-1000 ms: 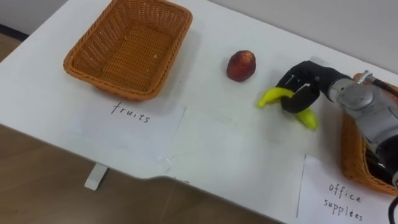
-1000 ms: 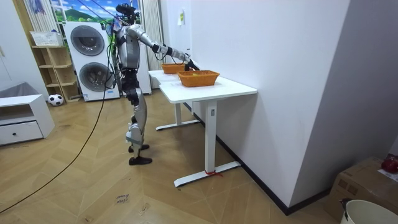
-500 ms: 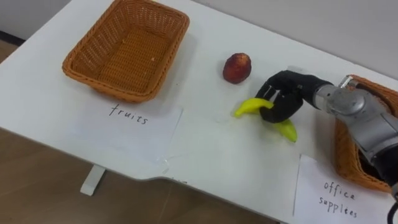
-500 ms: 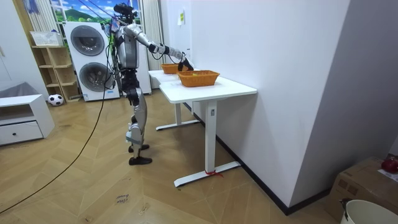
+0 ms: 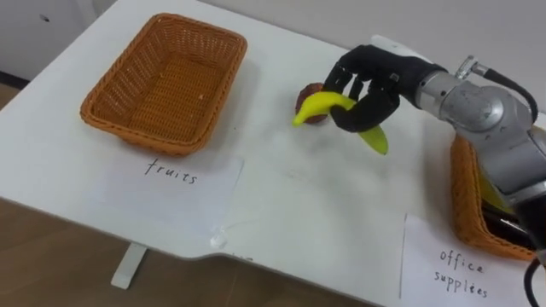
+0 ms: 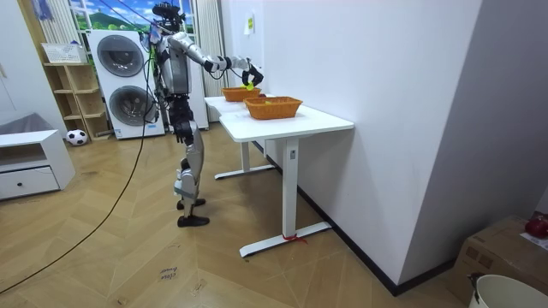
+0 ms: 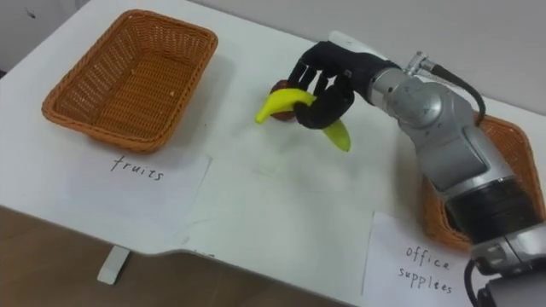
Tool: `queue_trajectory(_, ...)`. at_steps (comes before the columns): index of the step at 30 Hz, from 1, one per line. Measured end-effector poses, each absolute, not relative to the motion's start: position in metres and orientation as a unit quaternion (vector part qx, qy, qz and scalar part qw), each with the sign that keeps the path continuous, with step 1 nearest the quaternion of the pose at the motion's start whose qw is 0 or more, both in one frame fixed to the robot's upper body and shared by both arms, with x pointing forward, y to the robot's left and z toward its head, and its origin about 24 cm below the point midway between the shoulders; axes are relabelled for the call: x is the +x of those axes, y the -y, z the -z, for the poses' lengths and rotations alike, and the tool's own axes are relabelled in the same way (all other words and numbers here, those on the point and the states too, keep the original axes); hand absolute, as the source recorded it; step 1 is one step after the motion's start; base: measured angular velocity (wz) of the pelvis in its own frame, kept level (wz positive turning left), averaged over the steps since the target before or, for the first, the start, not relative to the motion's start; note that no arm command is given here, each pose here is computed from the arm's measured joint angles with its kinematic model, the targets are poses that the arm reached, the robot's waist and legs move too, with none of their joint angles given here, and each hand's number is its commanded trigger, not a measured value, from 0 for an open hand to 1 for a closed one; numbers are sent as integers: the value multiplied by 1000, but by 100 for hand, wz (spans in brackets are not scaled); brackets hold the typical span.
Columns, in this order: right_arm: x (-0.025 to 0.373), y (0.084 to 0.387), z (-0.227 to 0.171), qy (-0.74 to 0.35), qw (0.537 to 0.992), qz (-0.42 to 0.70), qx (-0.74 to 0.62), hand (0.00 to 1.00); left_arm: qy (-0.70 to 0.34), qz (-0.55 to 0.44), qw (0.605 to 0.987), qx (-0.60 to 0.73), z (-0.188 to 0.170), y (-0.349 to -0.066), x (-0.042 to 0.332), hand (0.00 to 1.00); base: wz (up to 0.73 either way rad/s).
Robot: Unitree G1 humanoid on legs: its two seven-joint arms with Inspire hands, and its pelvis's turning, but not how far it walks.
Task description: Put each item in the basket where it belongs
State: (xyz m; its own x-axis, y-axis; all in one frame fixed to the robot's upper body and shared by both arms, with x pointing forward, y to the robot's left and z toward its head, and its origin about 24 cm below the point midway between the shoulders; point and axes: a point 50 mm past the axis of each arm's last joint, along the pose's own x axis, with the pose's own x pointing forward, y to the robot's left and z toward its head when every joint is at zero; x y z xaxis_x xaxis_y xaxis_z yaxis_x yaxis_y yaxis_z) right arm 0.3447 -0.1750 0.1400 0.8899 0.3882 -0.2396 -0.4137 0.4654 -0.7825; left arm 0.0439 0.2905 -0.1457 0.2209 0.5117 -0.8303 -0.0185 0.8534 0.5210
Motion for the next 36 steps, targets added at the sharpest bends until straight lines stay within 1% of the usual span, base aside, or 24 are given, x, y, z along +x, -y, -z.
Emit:
queue_trajectory(5,343,169,-149,10,856,-235,-460,100,-598,-178,755,202,145,-289,39,0,5)
queue_trajectory(10,343,164,-159,27,856,-231,-463,100,-584,-197,763,193,142,-293,45,0,2)
queue_trajectory(20,348,153,-170,35,862,-226,-453,100,-586,-194,764,188,142,-292,52,0,4)
queue_trajectory(26,349,141,-165,35,866,-238,-438,100,-594,-189,759,187,142,-292,49,0,6)
queue_trajectory(36,351,139,-166,42,867,-231,-439,100,-614,-182,741,202,144,-294,32,0,21)
